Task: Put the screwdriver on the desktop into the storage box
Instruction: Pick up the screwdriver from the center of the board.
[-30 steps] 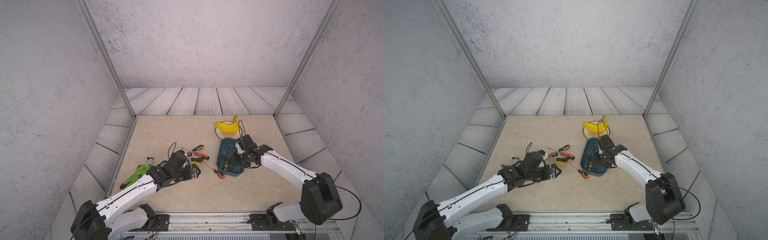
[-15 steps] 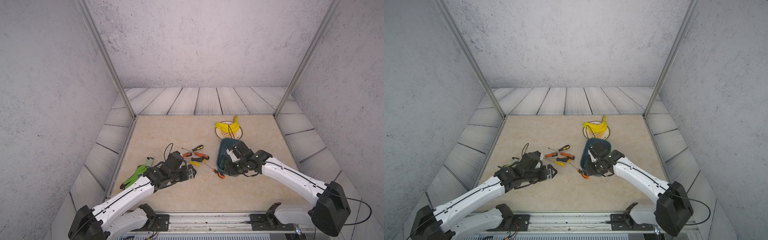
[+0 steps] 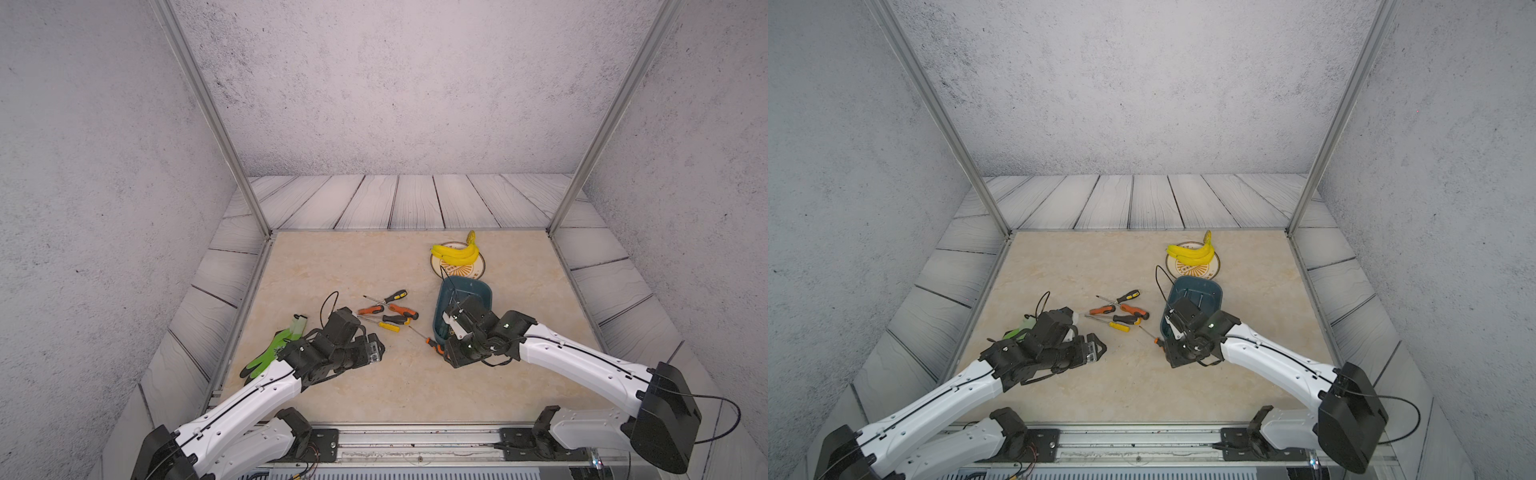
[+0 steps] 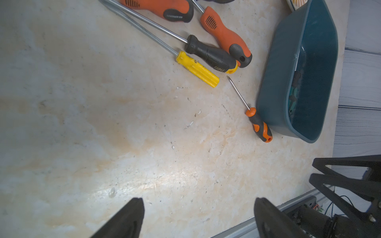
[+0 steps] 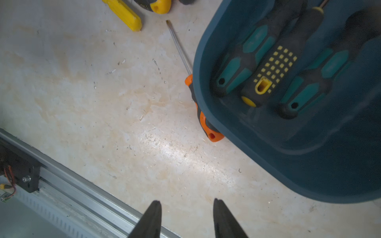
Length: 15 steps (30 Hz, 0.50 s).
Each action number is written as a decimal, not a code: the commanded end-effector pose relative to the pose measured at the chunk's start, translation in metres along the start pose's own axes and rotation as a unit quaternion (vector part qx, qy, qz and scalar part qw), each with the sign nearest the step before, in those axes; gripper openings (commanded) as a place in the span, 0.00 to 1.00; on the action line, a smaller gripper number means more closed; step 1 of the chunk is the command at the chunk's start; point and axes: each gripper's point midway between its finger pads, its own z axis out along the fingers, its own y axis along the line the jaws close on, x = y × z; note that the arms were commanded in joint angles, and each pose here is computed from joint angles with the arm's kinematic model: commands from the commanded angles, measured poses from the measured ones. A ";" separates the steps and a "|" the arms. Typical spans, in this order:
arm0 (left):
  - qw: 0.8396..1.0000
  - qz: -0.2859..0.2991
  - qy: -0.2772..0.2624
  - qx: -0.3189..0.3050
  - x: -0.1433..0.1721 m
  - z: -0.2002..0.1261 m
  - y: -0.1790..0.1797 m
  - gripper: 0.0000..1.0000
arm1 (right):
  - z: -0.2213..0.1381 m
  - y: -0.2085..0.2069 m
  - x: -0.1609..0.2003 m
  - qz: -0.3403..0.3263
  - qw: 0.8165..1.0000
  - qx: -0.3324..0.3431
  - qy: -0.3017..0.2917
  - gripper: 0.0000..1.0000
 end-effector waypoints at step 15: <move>1.000 -0.006 0.005 -0.011 0.002 0.005 0.009 0.90 | 0.052 -0.021 -0.003 -0.018 0.997 0.067 0.026 0.52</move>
